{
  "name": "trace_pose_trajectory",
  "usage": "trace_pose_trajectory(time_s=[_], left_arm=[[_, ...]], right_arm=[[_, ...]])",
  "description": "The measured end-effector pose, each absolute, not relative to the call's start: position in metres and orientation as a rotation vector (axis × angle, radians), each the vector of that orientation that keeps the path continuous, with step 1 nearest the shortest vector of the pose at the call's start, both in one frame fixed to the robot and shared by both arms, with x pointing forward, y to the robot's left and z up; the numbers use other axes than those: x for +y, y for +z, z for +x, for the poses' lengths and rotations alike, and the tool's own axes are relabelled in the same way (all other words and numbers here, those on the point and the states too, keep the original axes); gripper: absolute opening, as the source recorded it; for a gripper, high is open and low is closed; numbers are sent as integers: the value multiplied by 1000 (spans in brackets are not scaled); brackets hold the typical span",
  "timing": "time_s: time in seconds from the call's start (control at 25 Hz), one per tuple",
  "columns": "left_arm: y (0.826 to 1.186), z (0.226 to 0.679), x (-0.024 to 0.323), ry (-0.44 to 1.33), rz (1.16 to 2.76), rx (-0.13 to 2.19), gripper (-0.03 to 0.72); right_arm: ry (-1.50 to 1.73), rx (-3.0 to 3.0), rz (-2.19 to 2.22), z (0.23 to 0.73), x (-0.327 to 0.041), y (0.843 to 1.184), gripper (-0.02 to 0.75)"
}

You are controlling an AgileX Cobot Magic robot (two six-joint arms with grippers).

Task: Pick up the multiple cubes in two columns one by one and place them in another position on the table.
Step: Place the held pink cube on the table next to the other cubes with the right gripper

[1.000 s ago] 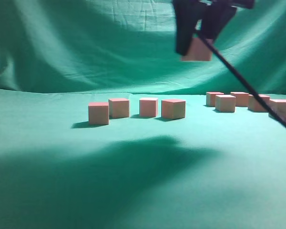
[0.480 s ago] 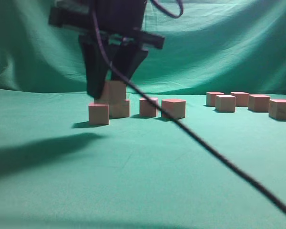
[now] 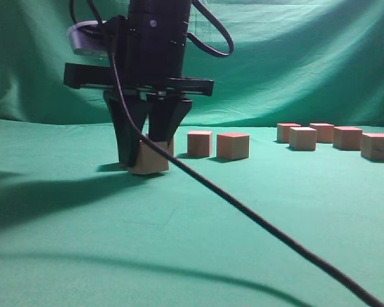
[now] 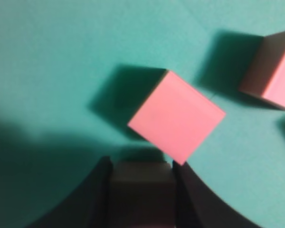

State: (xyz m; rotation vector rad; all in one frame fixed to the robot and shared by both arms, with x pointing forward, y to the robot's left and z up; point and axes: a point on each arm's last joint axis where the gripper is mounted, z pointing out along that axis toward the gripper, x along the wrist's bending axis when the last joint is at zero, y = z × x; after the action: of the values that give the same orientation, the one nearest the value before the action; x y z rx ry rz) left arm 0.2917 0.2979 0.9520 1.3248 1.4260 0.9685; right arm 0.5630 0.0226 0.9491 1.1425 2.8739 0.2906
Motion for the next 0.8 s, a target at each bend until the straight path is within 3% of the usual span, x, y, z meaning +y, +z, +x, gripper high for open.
trace_pose_trajectory(time_s=[0.8], left_arm=[[952, 292, 298, 968, 1325, 1426, 0]], right_arm=[[278, 2867, 1127, 564, 22, 950, 266]])
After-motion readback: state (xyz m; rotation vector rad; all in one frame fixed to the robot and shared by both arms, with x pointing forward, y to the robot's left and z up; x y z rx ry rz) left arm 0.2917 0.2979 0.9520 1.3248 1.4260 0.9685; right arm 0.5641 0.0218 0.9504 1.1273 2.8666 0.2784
